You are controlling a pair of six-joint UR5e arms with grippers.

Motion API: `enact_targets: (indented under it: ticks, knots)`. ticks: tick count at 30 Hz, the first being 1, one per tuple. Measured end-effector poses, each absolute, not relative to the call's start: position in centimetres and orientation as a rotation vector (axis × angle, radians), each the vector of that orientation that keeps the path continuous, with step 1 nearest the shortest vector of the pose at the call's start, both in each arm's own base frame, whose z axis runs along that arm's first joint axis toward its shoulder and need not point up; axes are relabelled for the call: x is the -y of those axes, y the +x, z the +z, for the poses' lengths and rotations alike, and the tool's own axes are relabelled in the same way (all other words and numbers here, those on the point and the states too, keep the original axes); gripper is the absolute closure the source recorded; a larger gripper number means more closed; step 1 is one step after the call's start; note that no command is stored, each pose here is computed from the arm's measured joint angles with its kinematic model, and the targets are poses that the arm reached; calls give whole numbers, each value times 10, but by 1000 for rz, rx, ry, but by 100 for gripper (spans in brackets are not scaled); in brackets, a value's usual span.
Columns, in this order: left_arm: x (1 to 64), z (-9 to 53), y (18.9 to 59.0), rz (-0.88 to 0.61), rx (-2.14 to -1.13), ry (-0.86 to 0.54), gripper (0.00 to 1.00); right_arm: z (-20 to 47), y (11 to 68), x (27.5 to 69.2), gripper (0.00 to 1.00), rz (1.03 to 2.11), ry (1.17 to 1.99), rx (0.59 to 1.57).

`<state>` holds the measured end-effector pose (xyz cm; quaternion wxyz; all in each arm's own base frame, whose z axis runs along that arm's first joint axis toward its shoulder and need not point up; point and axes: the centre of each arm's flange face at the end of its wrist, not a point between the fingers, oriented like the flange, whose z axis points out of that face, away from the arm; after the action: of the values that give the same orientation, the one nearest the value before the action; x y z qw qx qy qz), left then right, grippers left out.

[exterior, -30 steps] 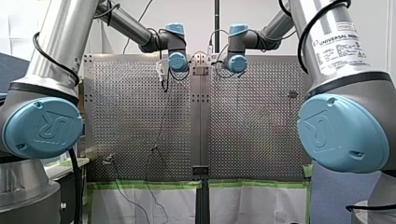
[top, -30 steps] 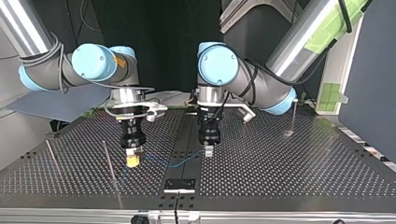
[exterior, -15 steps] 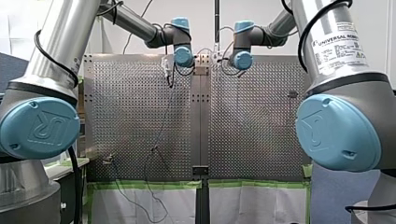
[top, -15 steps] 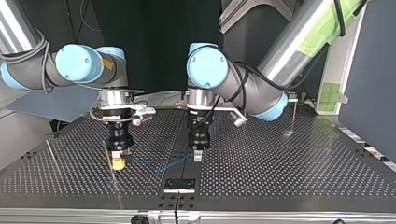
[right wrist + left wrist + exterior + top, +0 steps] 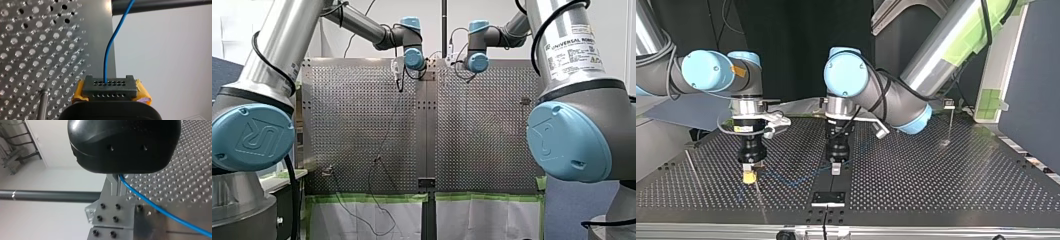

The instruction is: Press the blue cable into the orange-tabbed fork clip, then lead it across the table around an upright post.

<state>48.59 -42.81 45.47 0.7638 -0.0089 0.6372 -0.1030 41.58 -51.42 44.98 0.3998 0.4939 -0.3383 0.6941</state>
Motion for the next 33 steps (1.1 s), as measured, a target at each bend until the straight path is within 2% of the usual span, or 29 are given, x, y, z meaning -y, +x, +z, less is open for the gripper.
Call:
enact_targets:
  ticks: [7,15,33]
  knots:
    - [451,446,488,-235,-1406,9,98,449,408,518,100,1740,1254,872]
    - [465,469,489,-265,-1370,2,98,453,399,522,100,1740,1244,884]
    - [491,471,487,-286,-1379,34,98,452,370,541,100,1716,1238,927]
